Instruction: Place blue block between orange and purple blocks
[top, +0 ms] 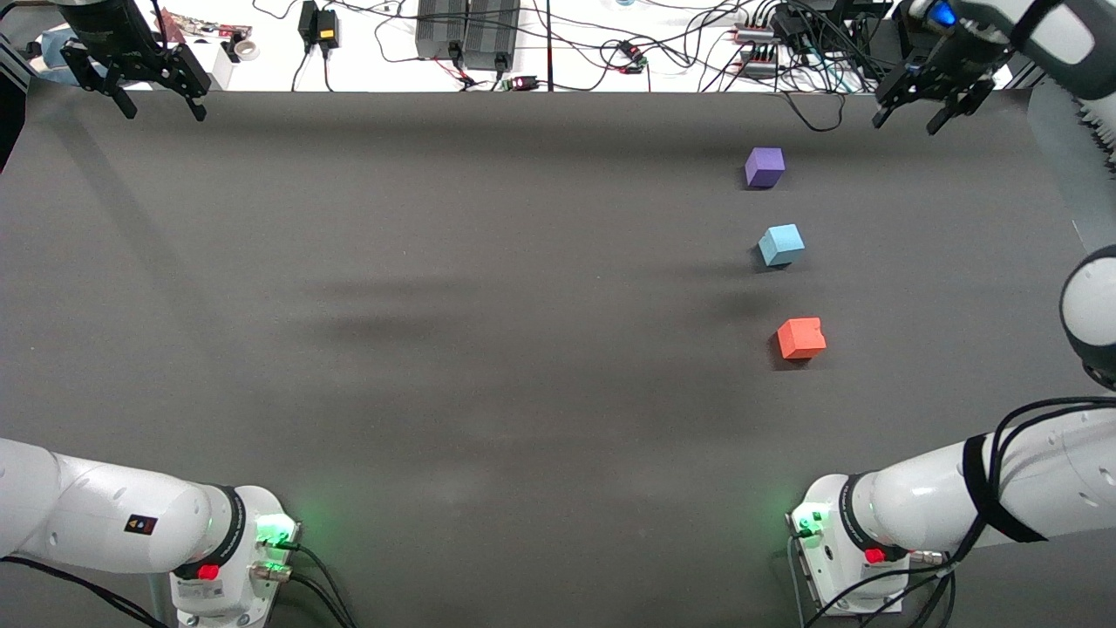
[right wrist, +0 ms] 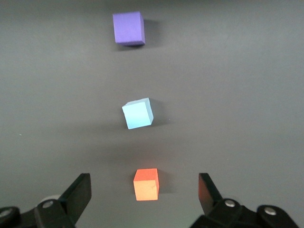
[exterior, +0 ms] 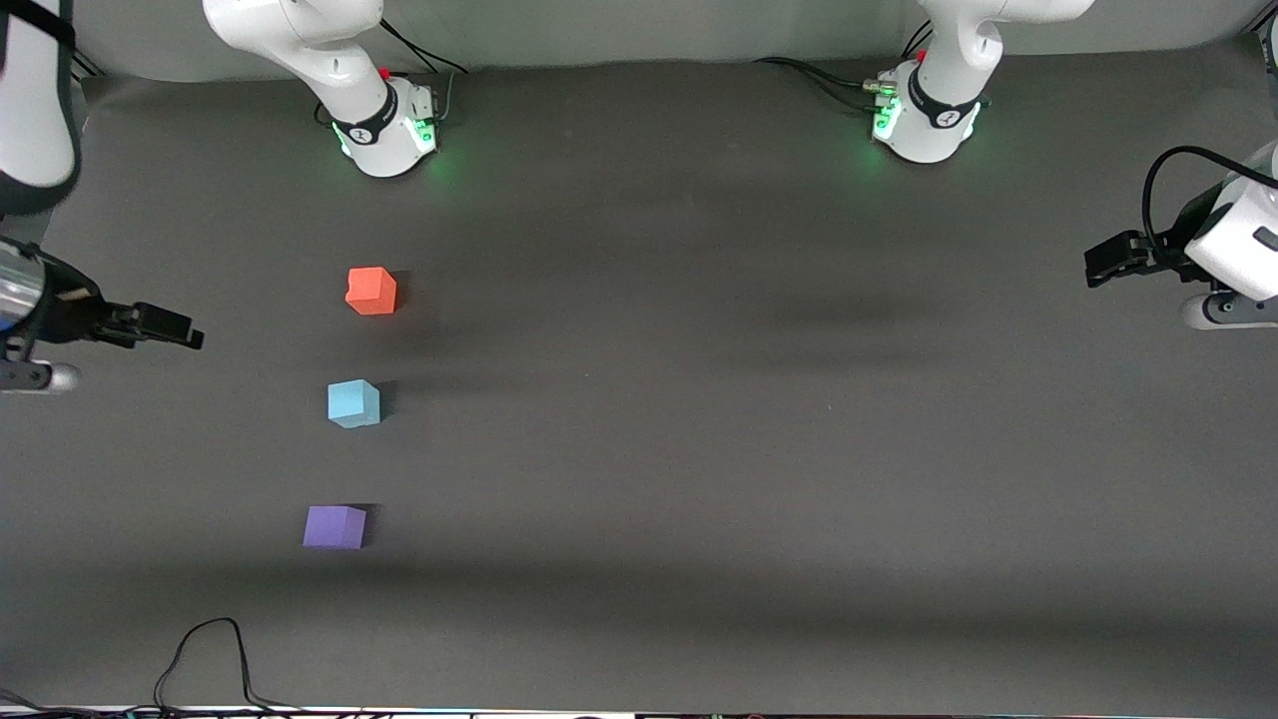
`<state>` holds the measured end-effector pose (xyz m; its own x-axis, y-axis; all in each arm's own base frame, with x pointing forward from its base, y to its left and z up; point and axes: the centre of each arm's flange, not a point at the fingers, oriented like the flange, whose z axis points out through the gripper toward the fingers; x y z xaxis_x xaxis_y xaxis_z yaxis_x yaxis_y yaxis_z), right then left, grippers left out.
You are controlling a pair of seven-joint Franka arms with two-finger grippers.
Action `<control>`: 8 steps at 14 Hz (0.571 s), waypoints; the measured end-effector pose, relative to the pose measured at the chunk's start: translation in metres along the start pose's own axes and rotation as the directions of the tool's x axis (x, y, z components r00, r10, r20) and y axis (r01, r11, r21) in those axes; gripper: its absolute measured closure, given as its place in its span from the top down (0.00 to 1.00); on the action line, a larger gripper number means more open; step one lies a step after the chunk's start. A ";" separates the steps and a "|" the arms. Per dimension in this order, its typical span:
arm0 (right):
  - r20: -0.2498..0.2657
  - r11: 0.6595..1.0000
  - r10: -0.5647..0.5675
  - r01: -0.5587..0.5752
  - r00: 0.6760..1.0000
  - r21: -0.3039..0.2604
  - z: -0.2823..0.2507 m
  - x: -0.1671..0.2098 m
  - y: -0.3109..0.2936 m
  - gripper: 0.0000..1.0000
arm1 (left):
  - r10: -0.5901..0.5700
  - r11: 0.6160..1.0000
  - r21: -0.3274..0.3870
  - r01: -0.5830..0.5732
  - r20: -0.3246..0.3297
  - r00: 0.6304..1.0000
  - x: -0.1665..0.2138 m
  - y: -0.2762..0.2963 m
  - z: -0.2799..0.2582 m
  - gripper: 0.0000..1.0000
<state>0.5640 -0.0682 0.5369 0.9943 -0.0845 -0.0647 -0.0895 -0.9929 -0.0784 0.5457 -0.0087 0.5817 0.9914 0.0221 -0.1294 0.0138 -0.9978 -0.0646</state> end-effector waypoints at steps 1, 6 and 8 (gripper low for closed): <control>-0.019 1.000 -0.002 0.002 1.000 0.001 -0.012 -0.006 0.000 1.00 | 0.000 1.000 0.000 0.000 0.000 1.000 0.000 0.000 0.000 1.00; -0.045 0.999 -0.043 0.042 0.998 -0.026 -0.036 -0.039 -0.013 1.00 | 0.000 1.000 0.000 0.000 0.000 1.000 0.000 0.000 0.000 1.00; -0.049 0.997 -0.064 0.062 0.997 -0.046 -0.026 -0.048 -0.020 1.00 | 0.000 1.000 0.000 0.000 0.000 1.000 0.000 0.000 0.000 1.00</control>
<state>0.5195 -0.0463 0.5674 0.9996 -0.0245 -0.0105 -0.0248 -0.9990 -0.0364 0.5457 -0.0086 0.5819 0.9914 0.0222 -0.1289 0.0139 -0.9978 -0.0646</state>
